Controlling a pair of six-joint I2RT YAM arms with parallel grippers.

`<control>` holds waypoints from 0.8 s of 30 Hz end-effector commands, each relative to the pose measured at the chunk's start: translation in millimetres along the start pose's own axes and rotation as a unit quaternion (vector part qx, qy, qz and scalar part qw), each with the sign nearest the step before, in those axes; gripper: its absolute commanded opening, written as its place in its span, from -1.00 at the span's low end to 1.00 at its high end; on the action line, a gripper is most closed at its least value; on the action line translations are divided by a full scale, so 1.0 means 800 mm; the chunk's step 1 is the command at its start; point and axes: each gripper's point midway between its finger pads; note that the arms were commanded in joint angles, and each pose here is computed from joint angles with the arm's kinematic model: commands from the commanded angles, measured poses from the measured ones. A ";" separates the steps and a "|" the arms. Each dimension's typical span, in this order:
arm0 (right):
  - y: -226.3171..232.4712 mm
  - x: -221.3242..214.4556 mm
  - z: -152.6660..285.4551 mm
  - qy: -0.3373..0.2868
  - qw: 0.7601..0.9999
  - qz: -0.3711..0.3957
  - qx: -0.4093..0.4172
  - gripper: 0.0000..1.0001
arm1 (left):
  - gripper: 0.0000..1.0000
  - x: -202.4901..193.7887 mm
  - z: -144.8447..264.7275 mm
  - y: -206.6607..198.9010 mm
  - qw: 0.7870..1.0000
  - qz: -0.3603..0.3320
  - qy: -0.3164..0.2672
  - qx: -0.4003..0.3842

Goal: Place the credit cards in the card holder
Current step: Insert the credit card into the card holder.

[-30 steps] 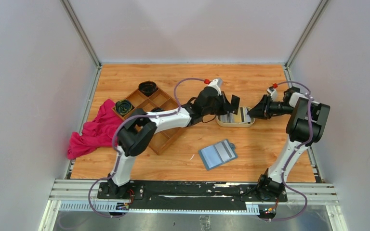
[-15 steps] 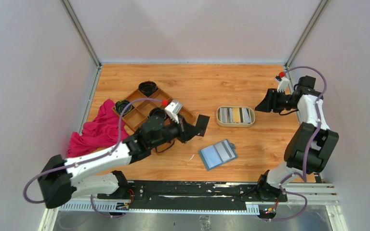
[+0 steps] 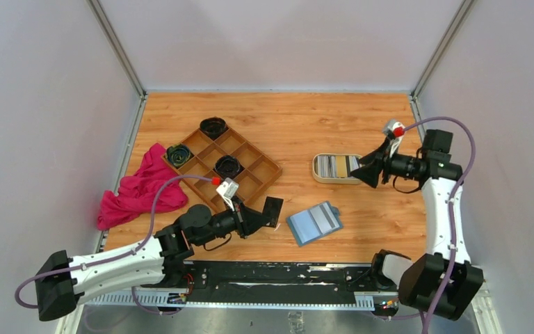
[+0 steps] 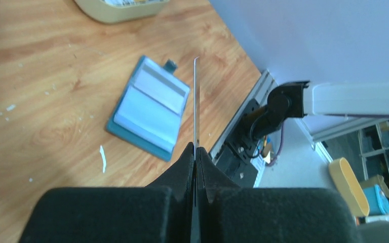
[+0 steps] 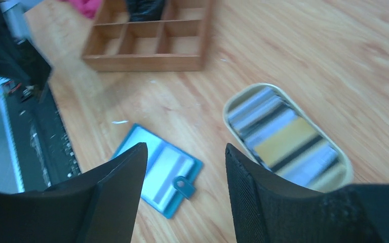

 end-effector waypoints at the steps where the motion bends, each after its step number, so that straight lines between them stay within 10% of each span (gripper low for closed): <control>1: 0.064 -0.032 -0.034 0.009 0.992 0.050 0.116 0.25 | -1.00 -0.012 0.003 -0.008 0.999 0.017 -0.016 -0.027; 24: 0.065 -0.181 -0.083 0.216 0.952 0.122 0.177 0.06 | -1.00 -0.093 -0.081 -0.036 0.974 0.201 0.021 -0.101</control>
Point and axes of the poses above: each gripper's point midway between its finger pads, its own z axis back along the fingers, its own y axis along the line the jaws close on, x = y × z, and after that the axes turned 7 degrees about -z, right-handed
